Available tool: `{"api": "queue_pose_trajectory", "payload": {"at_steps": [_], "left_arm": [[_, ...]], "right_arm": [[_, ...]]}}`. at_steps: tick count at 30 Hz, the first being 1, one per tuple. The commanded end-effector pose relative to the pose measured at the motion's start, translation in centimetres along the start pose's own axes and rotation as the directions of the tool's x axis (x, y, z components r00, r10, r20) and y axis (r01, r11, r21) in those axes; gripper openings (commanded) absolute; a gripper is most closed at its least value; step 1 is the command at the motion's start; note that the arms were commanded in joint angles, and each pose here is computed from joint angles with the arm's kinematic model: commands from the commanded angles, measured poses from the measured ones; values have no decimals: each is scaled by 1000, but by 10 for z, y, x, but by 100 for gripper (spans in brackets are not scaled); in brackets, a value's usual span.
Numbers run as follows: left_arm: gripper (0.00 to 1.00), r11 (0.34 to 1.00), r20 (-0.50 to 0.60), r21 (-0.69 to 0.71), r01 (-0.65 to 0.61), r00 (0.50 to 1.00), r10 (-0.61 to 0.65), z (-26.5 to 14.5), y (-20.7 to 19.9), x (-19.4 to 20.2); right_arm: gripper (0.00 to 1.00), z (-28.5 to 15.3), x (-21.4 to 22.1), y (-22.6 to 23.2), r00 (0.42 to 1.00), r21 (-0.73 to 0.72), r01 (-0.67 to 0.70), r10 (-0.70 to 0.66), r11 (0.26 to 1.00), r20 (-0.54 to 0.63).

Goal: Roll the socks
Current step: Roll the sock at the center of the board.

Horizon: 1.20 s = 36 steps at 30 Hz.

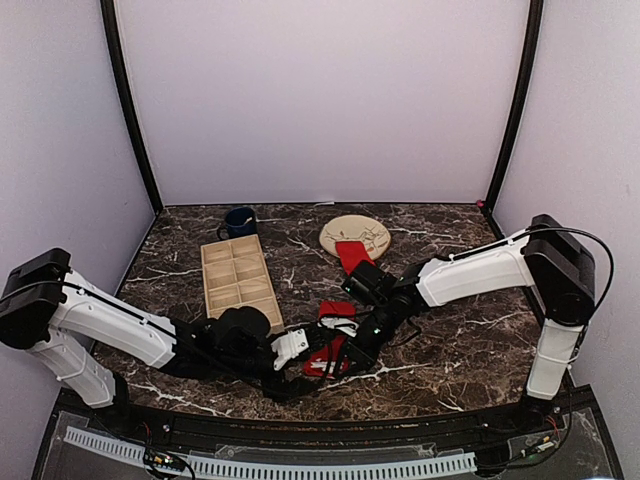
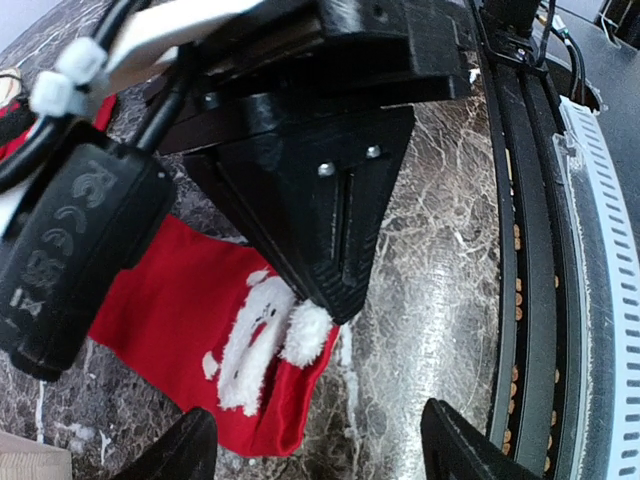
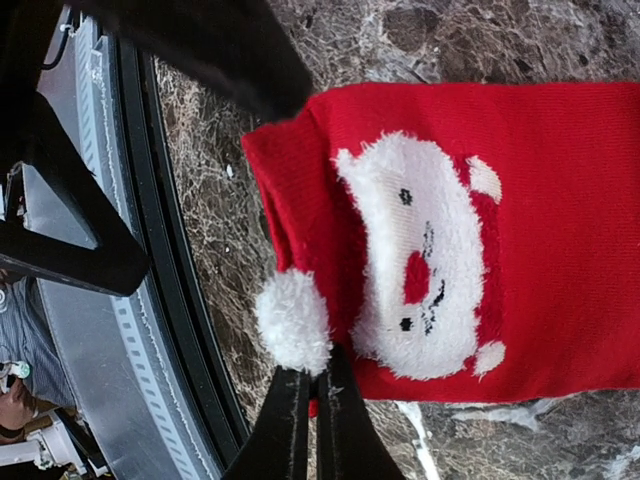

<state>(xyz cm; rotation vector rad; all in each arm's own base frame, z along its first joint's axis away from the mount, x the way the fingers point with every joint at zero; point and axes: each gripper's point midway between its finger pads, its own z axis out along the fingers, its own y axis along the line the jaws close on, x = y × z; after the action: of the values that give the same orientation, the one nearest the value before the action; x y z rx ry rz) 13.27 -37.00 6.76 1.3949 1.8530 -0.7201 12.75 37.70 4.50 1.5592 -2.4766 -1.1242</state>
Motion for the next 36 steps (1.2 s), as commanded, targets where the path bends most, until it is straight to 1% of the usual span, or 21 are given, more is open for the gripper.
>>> {"api": "queue_pose_trajectory", "payload": {"at_steps": [1, 3, 6, 9, 12, 15, 17, 24, 28, 32, 36], "left_arm": [[70, 998, -12, 13, -67, 998, 67, 5, -6, -4], [66, 997, -21, 8, -79, 997, 80, 7, -6, -2], [62, 995, -26, 8, -98, 995, 99, 9, -6, -2], [56, 994, -36, 4, -114, 993, 114, 12, -6, -1], [53, 992, -44, -6, -123, 992, 122, 14, -4, 0], [47, 992, -44, -9, -128, 991, 127, 16, -4, -1], [45, 992, -47, -12, -128, 991, 127, 18, -3, 0], [41, 991, -69, -19, -131, 989, 130, 23, -1, 6], [36, 990, -66, -29, -135, 989, 133, 24, 1, 5], [27, 990, -67, -32, -139, 988, 137, 25, 2, 5], [24, 990, -66, -27, -139, 988, 137, 25, 1, 5]], "right_arm": [[0, -1, -6, 1, 1000, -20, -9, 10, 1000, 5], [0, -1, -5, 0, 1000, -19, -11, 11, 1000, 3], [0, -1, -4, -1, 1000, -17, -14, 15, 1000, 1], [0, -1, -4, -1, 1000, -17, -15, 15, 1000, -1], [0, -1, -5, -1, 1000, -17, -14, 14, 1000, -2], [0, -1, -4, -1, 1000, -17, -15, 15, 1000, -3], [0, -1, -4, -1, 1000, -17, -14, 14, 1000, -3], [0, -1, -4, 1, 1000, -24, -16, 15, 1000, -5], [0, -2, -4, 1, 1000, -24, -16, 16, 1000, -6], [0, -2, -4, 1, 1000, -21, -16, 16, 1000, -7], [0, -2, -4, 1, 1000, -21, -15, 15, 1000, -9]]}}
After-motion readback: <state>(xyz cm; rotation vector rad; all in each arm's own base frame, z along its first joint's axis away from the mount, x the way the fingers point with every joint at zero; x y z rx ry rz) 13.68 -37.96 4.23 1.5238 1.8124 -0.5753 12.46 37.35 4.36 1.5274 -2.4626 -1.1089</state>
